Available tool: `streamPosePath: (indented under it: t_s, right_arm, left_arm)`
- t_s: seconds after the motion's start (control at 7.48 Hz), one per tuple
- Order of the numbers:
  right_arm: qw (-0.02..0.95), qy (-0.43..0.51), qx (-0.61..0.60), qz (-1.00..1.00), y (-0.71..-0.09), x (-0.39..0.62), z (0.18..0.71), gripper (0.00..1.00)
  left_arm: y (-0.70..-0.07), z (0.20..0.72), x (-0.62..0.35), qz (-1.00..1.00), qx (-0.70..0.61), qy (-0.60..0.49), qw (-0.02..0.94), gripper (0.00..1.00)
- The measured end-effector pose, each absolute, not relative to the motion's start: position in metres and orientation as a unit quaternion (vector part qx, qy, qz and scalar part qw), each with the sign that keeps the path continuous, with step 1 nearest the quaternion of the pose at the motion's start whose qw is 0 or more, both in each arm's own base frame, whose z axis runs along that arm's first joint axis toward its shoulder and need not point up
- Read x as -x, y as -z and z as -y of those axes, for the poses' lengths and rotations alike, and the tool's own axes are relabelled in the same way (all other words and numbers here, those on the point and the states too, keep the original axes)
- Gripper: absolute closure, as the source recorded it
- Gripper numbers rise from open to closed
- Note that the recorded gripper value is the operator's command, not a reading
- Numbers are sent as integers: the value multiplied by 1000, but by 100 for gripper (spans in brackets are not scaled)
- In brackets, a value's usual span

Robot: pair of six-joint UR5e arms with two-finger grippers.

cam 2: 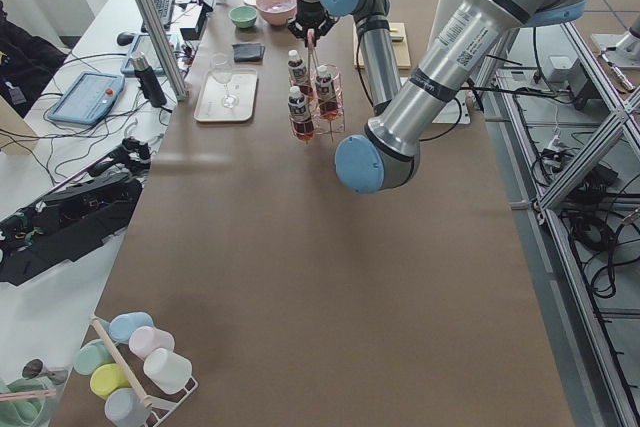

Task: Take tea from basket to plate

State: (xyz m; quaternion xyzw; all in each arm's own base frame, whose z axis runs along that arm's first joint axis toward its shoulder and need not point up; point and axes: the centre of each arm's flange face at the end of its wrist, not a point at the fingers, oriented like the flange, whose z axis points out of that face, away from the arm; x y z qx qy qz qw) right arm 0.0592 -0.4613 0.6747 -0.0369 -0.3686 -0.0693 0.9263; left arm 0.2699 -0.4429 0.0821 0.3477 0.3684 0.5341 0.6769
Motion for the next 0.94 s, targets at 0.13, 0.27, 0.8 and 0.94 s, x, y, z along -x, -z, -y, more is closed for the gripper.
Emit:
streamPosePath:
  t_s: [0.13, 0.27, 0.8, 0.94]
  right_arm:
    - [926, 69, 37, 369, -675, -59, 461, 0]
    - [926, 69, 37, 369, -675, -59, 461, 0]
    - [926, 69, 29, 371, -665, -59, 467, 0]
    - [923, 65, 26, 379, -658, -57, 470, 0]
  left_arm:
    - [-66, 440, -293, -375, -344, -535, 675, 100]
    - [-51, 441, -312, -380, -340, -536, 672, 100]
    - [-26, 445, -367, -396, -339, -542, 659, 100]
    - [-25, 444, -372, -397, -339, -542, 659, 100]
